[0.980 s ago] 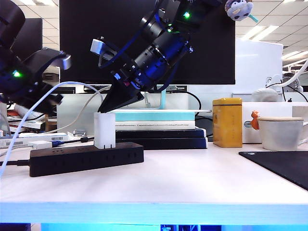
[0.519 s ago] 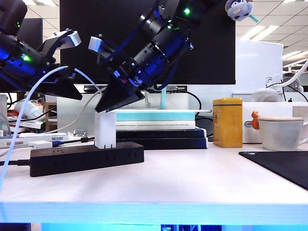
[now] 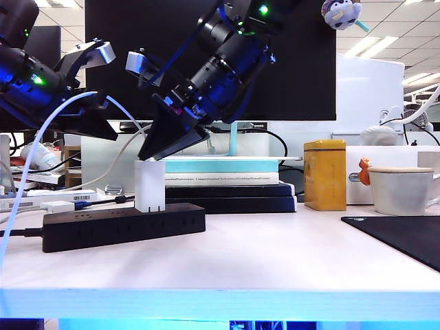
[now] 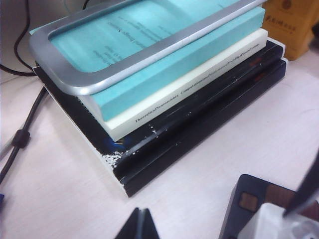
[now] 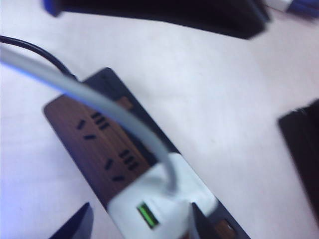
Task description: Plug the white charger into the left socket.
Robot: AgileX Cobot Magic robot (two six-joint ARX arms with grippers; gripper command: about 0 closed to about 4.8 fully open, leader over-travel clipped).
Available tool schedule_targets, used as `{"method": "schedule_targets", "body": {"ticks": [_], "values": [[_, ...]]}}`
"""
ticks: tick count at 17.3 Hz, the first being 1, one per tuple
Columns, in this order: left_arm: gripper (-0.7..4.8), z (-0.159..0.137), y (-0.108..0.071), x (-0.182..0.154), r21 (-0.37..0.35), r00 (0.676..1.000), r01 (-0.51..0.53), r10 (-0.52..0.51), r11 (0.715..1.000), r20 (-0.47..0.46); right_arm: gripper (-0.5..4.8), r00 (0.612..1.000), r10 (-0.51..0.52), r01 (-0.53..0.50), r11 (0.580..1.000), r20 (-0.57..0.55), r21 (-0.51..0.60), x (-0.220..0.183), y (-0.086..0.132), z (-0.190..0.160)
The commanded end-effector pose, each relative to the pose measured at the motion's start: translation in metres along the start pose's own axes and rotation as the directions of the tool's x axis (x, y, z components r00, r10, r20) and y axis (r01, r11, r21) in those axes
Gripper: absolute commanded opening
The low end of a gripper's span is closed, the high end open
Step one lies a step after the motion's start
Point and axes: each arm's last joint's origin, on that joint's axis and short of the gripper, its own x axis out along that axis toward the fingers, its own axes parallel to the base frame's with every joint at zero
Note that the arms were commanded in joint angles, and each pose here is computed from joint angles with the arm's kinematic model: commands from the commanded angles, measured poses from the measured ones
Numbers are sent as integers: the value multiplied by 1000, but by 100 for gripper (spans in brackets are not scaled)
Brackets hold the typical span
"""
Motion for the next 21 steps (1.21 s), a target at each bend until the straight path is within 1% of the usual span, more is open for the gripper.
{"method": "schedule_targets", "body": {"ticks": [1,2,3,4,5,6,7,8,9,11,12,13,14,15,16,17,18,19,20,21], "values": [[-6,5,1,-2,1,1000,-7,7,1000,21,252,999,-20,20,1000,26,-2,-12,-2,15],[-6,6,1,-3,-1,1000,-8,8,1000,24,252,999,-26,26,1000,35,-6,-15,-3,19],[-6,8,1,-5,1,999,-38,38,999,20,252,999,-28,28,1000,37,-7,-20,-3,25],[-6,9,2,-8,1,996,-88,88,996,6,252,999,-31,31,999,34,-6,-26,-3,31],[-6,12,4,-13,10,982,-187,187,982,-22,251,999,-30,31,1000,34,-6,-34,-3,38],[-6,13,6,-17,32,964,-260,262,965,-44,251,999,-33,34,999,36,-6,-41,-3,43],[-6,14,7,-20,74,941,-326,331,943,-69,245,998,-40,41,999,41,-6,-48,-4,48],[-6,14,9,-26,176,883,-431,454,885,-118,237,997,-59,60,998,54,-15,-56,-5,56],[-5,13,11,-29,275,831,-483,534,831,-155,237,994,-84,85,996,68,-21,-64,-6,63],[0,9,10,-30,411,821,-423,534,808,-203,237,992,-100,102,994,82,-24,-71,-6,69],[0,7,10,-30,466,798,-414,558,782,-227,237,991,-105,106,994,89,-12,-74,-6,72],[0,8,12,-32,490,738,-471,632,733,-236,237,990,-109,110,994,95,-7,-78,-5,76],[0,10,14,-34,514,644,-554,728,655,-234,237,988,-127,128,992,91,-5,-83,-5,79],[-1,11,16,-35,515,603,-592,765,619,-226,237,986,-147,147,989,83,7,-86,-5,81],[-1,15,17,-37,470,576,-655,793,592,-198,237,985,-155,154,988,75,10,-89,-4,83],[-1,20,16,-41,412,595,-679,785,607,-174,238,985,-155,155,988,73,11,-92,-3,84],[-2,34,11,-54,268,652,-709,751,652,-103,236,984,-160,158,987,78,33,-98,-3,88],[-3,41,8,-60,209,666,-719,743,662,-62,203,981,-174,170,984,82,53,-102,-3,90],[-3,55,3,-74,134,689,-720,725,681,19,51,976,-197,188,978,97,93,-112,-4,93],[-3,65,-1,-87,78,708,-706,701,704,85,-1,972,-207,194,974,114,120,-119,-2,97]]}}
